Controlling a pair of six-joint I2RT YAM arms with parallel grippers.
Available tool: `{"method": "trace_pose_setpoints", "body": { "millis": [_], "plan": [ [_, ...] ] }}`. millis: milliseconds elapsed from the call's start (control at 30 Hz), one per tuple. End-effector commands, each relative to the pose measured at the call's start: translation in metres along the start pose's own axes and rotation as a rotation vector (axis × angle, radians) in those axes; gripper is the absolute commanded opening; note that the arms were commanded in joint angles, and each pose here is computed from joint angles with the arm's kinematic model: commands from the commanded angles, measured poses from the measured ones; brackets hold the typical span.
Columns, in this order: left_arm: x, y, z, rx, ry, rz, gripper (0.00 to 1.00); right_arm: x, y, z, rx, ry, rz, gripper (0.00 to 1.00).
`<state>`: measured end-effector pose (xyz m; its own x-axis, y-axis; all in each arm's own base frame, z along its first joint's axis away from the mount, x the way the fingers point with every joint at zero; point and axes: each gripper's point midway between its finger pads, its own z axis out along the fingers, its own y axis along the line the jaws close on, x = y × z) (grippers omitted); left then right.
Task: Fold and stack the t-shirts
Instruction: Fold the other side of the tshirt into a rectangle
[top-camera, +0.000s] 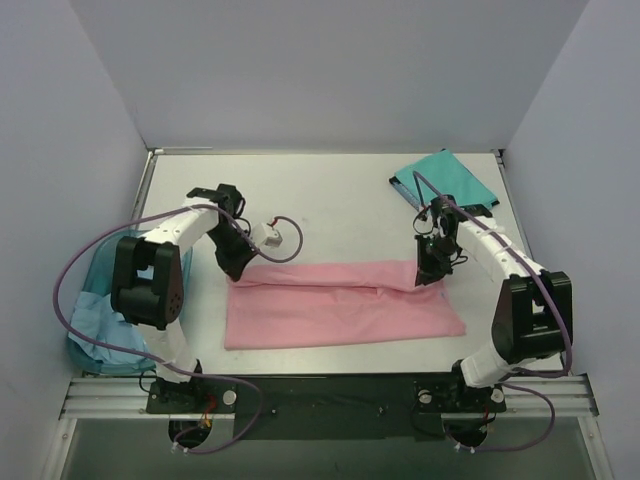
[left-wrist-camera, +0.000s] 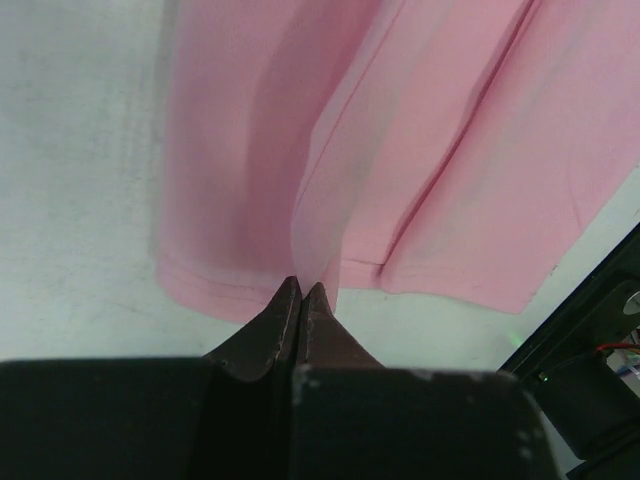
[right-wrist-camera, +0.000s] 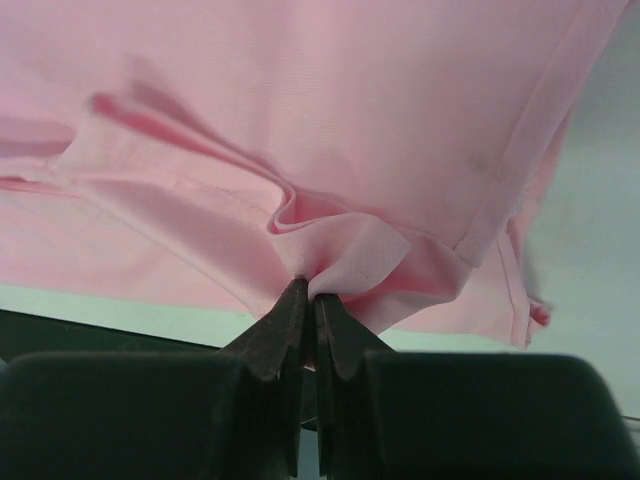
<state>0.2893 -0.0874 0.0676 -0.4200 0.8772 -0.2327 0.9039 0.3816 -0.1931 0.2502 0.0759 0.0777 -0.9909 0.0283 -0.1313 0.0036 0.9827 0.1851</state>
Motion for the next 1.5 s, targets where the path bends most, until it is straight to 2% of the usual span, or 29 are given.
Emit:
{"method": "trace_pose_setpoints", "body": {
  "millis": [0, 167, 400, 600, 767, 800, 833, 867, 900, 933, 967, 1000, 1033, 1100, 1167, 1233, 1267, 1300, 1333, 1400, 1467],
  "plan": [
    [-0.003, -0.007, 0.011, -0.009, 0.007, 0.023, 0.00, 0.009, -0.017, 0.014, 0.037, 0.056, 0.121, 0.00],
    [0.003, -0.009, 0.013, -0.022, 0.032, 0.032, 0.00, 0.010, -0.026, 0.014, 0.036, 0.057, 0.169, 0.00],
    [-0.005, 0.002, -0.016, -0.091, 0.002, 0.031, 0.00, 0.003, -0.023, -0.004, 0.036, 0.008, 0.205, 0.00],
    [0.010, -0.020, 0.010, -0.018, 0.047, 0.035, 0.00, 0.029, -0.030, 0.023, 0.038, 0.117, 0.291, 0.00],
    [0.023, -0.024, 0.020, -0.009, 0.084, 0.047, 0.02, 0.030, -0.035, 0.039, 0.038, 0.137, 0.358, 0.02],
    [0.024, -0.026, 0.019, 0.000, 0.090, 0.053, 0.08, 0.029, -0.038, 0.040, 0.044, 0.137, 0.370, 0.04],
    [0.024, -0.026, 0.018, 0.002, 0.090, 0.059, 0.26, 0.028, -0.040, 0.039, 0.058, 0.130, 0.371, 0.17],
    [0.024, -0.028, 0.014, 0.011, 0.091, 0.066, 0.32, 0.029, -0.042, 0.038, 0.063, 0.128, 0.380, 0.27],
    [0.022, -0.031, 0.012, 0.022, 0.082, 0.069, 0.47, 0.029, -0.042, 0.035, 0.068, 0.119, 0.379, 0.39],
    [0.020, -0.033, 0.007, 0.032, 0.079, 0.074, 0.52, 0.029, -0.043, 0.033, 0.073, 0.110, 0.385, 0.45],
    [0.014, -0.032, 0.000, 0.030, 0.064, 0.085, 0.65, 0.029, -0.044, 0.028, 0.084, 0.092, 0.383, 0.48],
    [0.014, -0.040, -0.003, 0.064, 0.062, 0.081, 0.67, 0.028, -0.045, 0.025, 0.093, 0.078, 0.387, 0.49],
    [0.006, -0.039, -0.013, 0.062, 0.045, 0.098, 0.83, 0.028, -0.048, 0.019, 0.110, 0.064, 0.386, 0.50],
    [0.002, -0.058, -0.032, 0.142, 0.033, 0.112, 0.85, 0.025, -0.050, 0.004, 0.140, 0.028, 0.367, 0.51],
    [-0.012, -0.064, -0.046, 0.163, -0.026, 0.129, 0.85, 0.017, -0.048, -0.011, 0.172, -0.028, 0.314, 0.51],
    [-0.032, -0.047, -0.045, 0.090, -0.095, 0.072, 0.73, 0.004, -0.038, -0.023, 0.193, -0.088, 0.238, 0.47],
    [-0.034, -0.040, -0.041, 0.056, -0.095, 0.036, 0.45, -0.006, -0.033, -0.029, 0.193, -0.120, 0.219, 0.37],
    [-0.040, -0.029, -0.031, 0.023, -0.112, -0.015, 0.35, -0.009, -0.022, -0.027, 0.182, -0.122, 0.185, 0.30],
    [-0.038, -0.025, -0.023, 0.012, -0.094, -0.046, 0.19, -0.015, -0.010, -0.027, 0.141, -0.127, 0.164, 0.18],
    [-0.032, -0.022, -0.002, -0.001, -0.052, -0.066, 0.15, -0.015, 0.007, -0.017, 0.102, -0.093, 0.139, 0.00],
    [-0.024, -0.019, 0.013, -0.034, -0.015, -0.070, 0.15, -0.008, 0.013, -0.003, 0.088, -0.043, 0.148, 0.00]
  ]
}}
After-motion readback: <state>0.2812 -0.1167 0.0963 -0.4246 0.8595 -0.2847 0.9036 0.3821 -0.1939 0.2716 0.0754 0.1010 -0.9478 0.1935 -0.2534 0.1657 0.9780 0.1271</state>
